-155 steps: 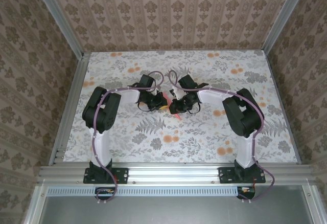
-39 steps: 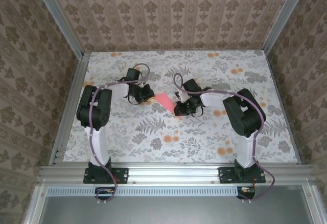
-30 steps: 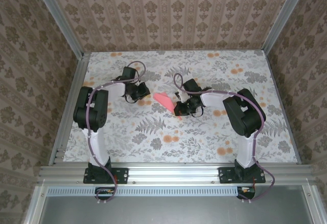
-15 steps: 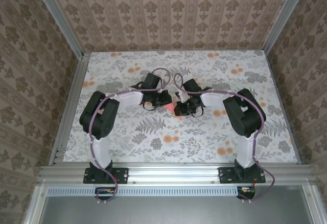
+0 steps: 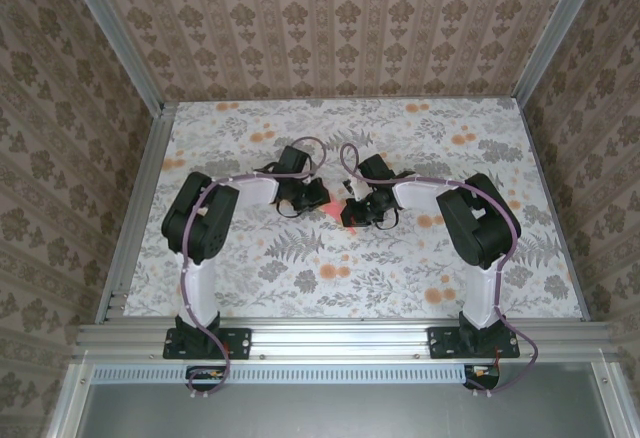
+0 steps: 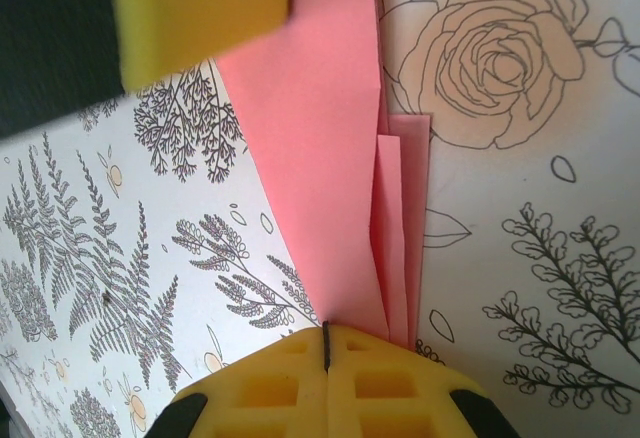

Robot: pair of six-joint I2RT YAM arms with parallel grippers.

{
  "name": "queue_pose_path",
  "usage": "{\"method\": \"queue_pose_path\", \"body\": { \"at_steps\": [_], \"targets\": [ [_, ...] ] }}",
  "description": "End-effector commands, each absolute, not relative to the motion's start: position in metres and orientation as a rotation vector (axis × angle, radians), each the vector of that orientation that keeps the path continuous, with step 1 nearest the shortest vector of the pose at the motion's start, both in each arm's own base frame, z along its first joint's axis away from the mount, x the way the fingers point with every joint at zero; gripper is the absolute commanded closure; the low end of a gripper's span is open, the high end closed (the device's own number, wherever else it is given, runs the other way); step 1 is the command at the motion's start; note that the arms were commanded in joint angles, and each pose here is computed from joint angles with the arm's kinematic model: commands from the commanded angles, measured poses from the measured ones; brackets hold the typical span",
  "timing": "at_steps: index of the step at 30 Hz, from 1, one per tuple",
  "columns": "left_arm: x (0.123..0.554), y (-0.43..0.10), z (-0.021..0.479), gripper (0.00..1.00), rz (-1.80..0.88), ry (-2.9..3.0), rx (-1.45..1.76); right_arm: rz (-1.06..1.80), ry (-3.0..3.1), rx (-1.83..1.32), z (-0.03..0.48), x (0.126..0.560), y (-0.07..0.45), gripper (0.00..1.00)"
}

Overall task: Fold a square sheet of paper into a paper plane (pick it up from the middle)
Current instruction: Fold the wing for the fifth time at the center of the table.

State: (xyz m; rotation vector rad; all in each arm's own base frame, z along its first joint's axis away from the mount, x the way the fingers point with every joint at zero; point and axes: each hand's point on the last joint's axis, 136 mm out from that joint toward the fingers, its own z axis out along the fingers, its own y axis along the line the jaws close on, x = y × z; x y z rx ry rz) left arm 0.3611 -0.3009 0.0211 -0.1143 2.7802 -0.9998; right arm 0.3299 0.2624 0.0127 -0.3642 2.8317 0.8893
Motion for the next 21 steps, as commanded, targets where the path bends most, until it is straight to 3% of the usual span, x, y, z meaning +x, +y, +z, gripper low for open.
{"method": "queue_pose_path", "body": {
  "at_steps": [1,11,21],
  "targets": [
    [0.375,-0.254,-0.002,0.9,-0.818,2.802,-0.269,0.706,3.041,-0.304,-0.024,0.294,0.229,0.98],
    [0.404,-0.196,-0.014,0.9,-0.699,2.745,-0.43,0.708,3.051,-0.298,-0.028,0.293,0.229,0.98],
    [0.41,-0.172,-0.006,0.9,-0.674,2.707,-0.47,0.725,3.033,-0.291,-0.026,0.297,0.233,0.98]
  ]
}}
